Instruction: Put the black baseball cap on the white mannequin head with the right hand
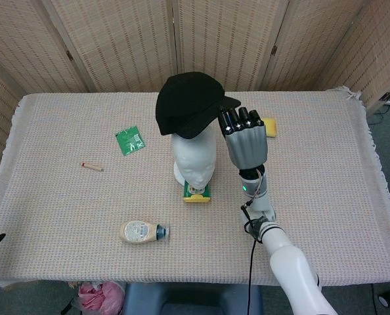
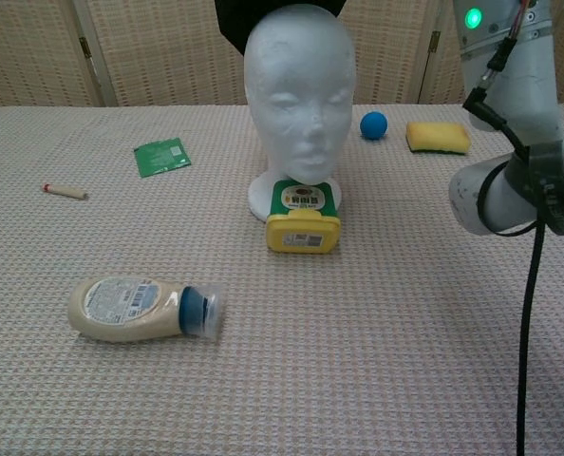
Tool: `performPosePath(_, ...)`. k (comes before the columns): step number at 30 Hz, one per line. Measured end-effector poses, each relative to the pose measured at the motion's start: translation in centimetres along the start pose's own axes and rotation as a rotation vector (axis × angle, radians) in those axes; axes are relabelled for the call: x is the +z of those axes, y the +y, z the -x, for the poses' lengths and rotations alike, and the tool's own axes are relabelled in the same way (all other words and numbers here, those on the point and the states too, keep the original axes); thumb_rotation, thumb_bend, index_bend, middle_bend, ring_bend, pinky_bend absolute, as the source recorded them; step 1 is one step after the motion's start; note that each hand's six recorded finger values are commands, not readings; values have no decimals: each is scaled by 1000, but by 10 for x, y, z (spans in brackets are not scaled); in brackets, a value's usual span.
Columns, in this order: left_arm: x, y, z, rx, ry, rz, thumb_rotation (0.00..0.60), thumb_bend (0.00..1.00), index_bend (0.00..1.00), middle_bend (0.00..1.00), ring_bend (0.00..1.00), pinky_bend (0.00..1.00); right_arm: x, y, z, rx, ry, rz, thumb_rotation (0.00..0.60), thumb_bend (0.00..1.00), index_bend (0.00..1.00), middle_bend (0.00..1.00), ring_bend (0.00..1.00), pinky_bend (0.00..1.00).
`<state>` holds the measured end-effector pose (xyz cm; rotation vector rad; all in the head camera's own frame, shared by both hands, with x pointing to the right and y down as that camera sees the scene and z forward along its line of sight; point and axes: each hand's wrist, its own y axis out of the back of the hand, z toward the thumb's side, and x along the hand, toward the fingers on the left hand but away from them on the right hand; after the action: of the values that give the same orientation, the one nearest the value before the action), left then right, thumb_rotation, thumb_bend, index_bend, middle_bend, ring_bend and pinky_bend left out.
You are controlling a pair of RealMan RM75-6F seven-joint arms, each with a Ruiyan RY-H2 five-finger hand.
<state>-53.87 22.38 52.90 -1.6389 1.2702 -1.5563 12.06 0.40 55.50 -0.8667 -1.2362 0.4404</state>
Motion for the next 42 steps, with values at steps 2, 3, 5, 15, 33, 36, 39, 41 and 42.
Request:
performPosePath(2,1,1,1,4,-4,-2,600,162,0,0,0,145,6,5,-7,-17,22,15,600,635,904,787,756,932)
performPosePath(3,2,1,2,5,-7,-3,600,162,0,0,0,145,9,9,-12,-29,34,23,600,635,904,787,756,932)
performPosePath(5,3,1,3,4,-11,-5,600,163,0,0,0,145,14,15,-21,-47,48,35,600,635,904,787,757,932)
performPosePath(15,9,0,11,1,-45,-14,600,162,0,0,0,145,11,35,-72,-43,37,45,600,634,904,786,756,935)
performPosePath(33,7,-5,5,-23,-33,-15,600,162,0,0,0,145,-18,15,-85,83,-45,-1,600,635,904,785,756,941)
performPosePath(36,7,-4,4,-23,-34,-11,600,162,0,0,0,145,-14,17,-91,85,-29,16,600,635,904,785,756,941)
performPosePath(39,8,-4,5,-24,-41,-12,600,162,0,0,0,145,-8,23,-96,69,-8,32,600,635,904,785,756,941)
performPosePath(41,8,-3,5,-23,-45,-10,600,162,0,0,0,145,-3,27,-100,58,15,43,600,634,904,785,756,941)
performPosePath(42,8,-3,6,-22,-46,-8,600,162,0,0,0,145,1,30,-103,52,31,49,600,632,904,783,756,941)
